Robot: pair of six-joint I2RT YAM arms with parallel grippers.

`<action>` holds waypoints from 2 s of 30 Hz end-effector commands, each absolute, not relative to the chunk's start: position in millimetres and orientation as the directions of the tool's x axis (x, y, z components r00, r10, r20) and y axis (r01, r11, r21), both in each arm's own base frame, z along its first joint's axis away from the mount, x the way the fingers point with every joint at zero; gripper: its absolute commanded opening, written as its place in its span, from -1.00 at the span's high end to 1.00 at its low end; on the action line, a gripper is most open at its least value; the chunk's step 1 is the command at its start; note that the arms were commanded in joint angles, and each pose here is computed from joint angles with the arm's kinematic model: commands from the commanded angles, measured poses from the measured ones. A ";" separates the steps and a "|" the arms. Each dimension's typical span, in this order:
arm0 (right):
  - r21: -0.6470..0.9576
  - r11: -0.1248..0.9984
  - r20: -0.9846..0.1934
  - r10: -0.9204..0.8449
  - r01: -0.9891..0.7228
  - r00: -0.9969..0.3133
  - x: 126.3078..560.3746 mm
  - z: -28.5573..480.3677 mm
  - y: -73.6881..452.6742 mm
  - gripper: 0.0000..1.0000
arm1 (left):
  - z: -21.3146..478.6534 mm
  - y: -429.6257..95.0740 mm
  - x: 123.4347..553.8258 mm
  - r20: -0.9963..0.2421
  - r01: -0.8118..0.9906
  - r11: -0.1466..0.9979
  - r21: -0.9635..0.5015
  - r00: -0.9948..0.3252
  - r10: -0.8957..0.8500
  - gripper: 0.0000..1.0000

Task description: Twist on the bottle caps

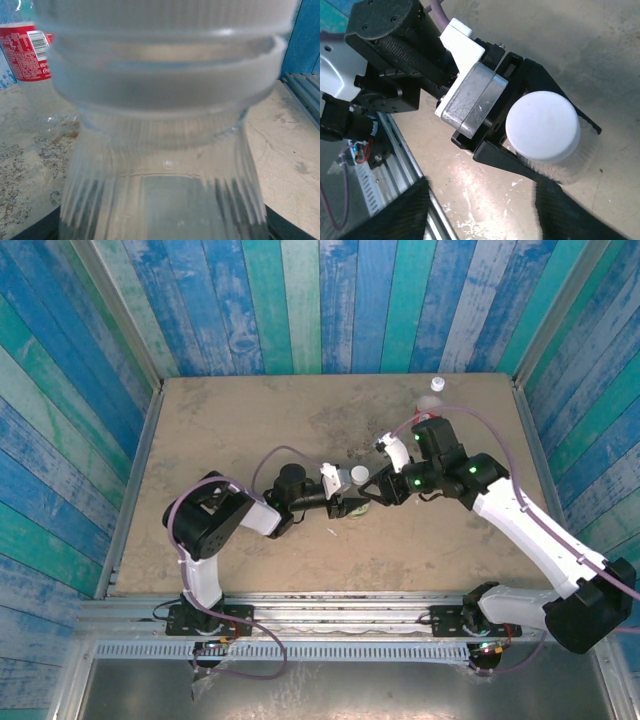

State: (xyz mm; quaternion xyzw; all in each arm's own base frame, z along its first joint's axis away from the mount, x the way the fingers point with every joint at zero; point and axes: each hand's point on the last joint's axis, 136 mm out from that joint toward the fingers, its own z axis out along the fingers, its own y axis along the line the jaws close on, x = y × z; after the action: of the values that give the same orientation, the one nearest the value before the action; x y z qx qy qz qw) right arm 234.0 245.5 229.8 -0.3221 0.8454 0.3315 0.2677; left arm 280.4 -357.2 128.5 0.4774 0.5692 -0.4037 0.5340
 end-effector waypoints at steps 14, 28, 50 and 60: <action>-0.079 0.108 -0.840 -0.542 -0.991 0.008 198.9 265.7 251.7 -0.64 | 171.4 -358.7 216.7 -0.986 0.993 -0.110 0.042 0.059 0.157 -0.16; 0.026 0.098 -0.800 -0.594 -0.995 -0.079 207.3 241.2 258.8 -0.19 | 182.6 -360.2 208.6 -0.986 0.985 -0.161 0.066 0.089 0.143 -0.16; 0.038 0.122 -0.784 -0.612 -0.992 -0.105 214.4 235.0 259.6 0.06 | 186.9 -359.5 207.5 -0.984 0.983 -0.163 0.083 0.107 0.144 -0.17; 0.023 0.146 -0.785 -0.610 -0.989 -0.109 214.7 239.6 255.8 0.37 | 195.3 -358.4 207.4 -0.988 0.983 -0.141 0.115 0.128 0.091 -0.73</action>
State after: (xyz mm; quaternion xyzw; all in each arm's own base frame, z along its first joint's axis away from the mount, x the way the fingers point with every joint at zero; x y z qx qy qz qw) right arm 216.3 257.7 228.3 -0.5877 0.6846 0.2953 0.3142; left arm 211.6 -359.6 162.4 0.5857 0.4975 -0.4787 0.4247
